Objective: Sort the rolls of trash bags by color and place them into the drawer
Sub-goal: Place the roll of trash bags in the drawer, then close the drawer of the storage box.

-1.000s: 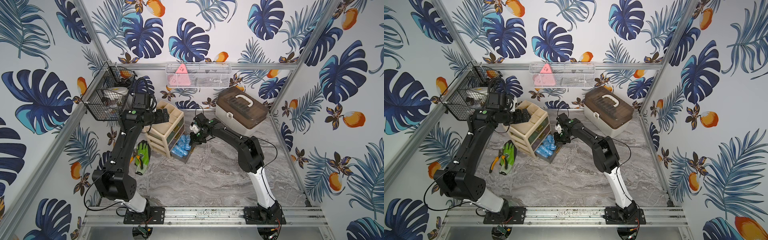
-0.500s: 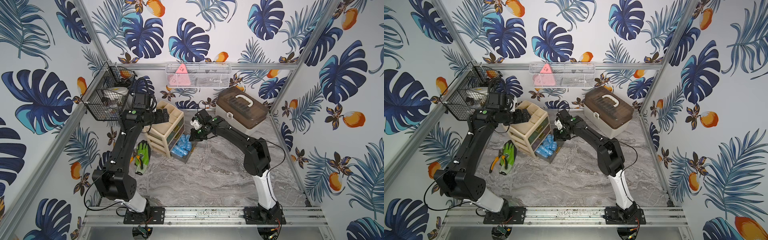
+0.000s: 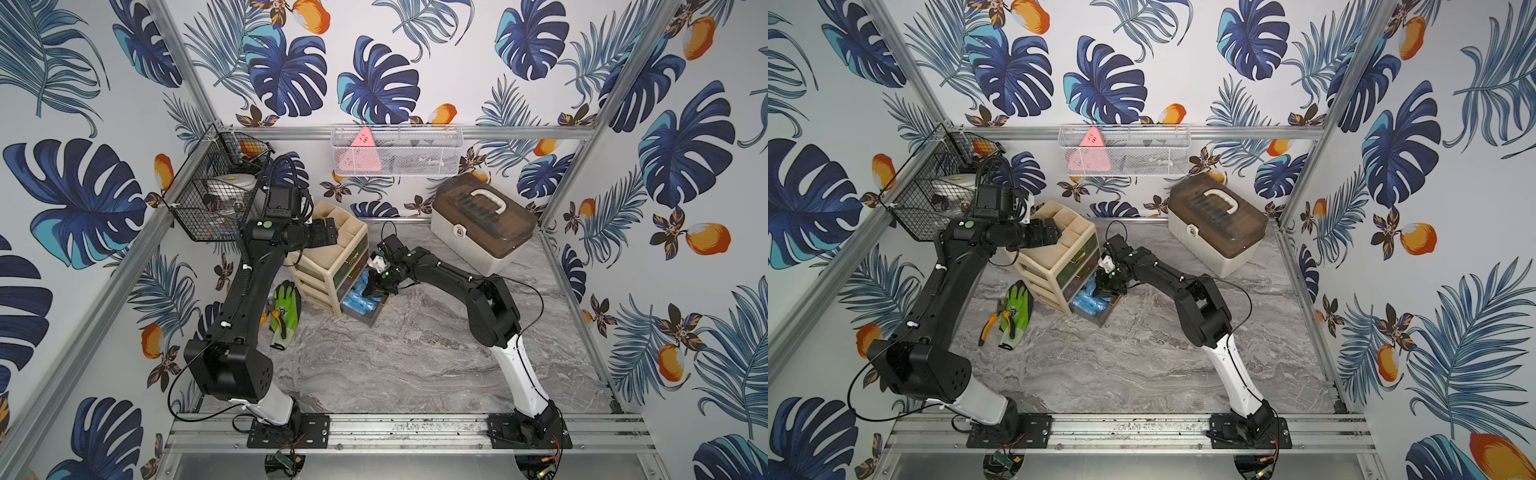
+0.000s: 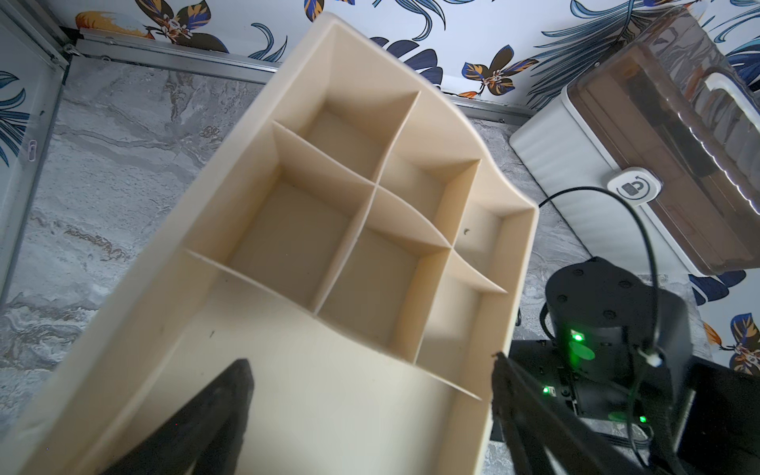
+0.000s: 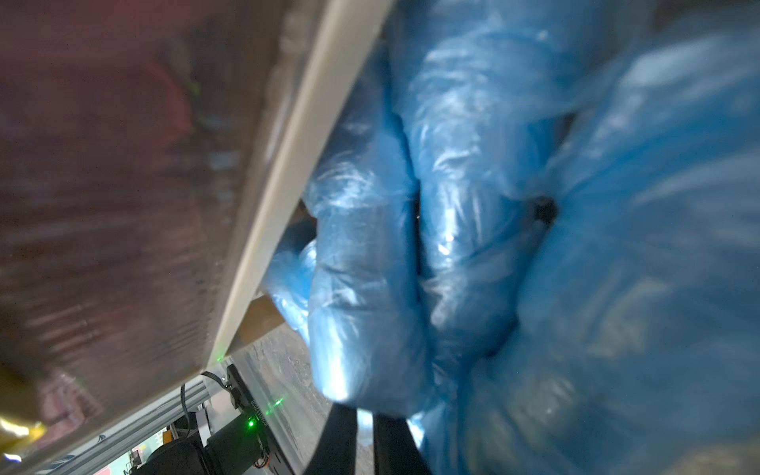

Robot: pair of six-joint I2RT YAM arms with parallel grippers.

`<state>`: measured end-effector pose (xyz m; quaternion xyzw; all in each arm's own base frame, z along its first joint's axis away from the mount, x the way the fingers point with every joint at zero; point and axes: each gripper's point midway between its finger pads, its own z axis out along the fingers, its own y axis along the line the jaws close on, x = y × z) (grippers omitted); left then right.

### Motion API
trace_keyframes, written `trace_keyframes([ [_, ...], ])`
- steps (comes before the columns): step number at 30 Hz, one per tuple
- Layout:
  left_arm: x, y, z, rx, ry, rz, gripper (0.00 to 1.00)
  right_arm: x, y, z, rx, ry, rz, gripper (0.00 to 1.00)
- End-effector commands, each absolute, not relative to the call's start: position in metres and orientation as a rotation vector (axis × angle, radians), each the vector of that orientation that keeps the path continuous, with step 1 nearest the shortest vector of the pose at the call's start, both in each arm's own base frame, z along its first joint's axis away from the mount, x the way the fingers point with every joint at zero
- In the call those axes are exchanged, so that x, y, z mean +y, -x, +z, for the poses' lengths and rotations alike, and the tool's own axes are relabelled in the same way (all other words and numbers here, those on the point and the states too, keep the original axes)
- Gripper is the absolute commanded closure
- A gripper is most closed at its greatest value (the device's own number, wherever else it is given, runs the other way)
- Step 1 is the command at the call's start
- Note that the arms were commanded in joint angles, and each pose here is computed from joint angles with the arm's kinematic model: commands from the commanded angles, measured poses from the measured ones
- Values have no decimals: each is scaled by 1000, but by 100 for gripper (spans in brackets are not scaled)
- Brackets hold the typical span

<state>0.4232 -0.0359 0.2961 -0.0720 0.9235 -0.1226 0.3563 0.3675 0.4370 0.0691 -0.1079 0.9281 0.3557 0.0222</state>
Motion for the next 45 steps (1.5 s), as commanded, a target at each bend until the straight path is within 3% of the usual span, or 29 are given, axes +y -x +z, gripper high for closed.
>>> trace_keyframes([
  [1,-33,-416,292,2415,193,-303,6,432,-375,59,2888,278,1014,88],
  [6,-33,-416,289,2421,194,-305,6,431,-374,60,2893,268,1014,89],
  [16,-32,-419,285,2432,196,-295,6,427,-365,136,2724,373,1136,80],
  [23,-32,-421,276,2450,197,-286,6,371,-370,159,2667,314,1046,78],
  [30,-31,-423,261,2474,204,-284,6,313,-375,105,2770,189,946,78],
  [37,-31,-423,253,2498,206,-281,7,319,-373,64,2842,162,970,79],
  [45,-31,-424,247,2513,207,-280,7,335,-382,58,2840,158,1023,79],
])
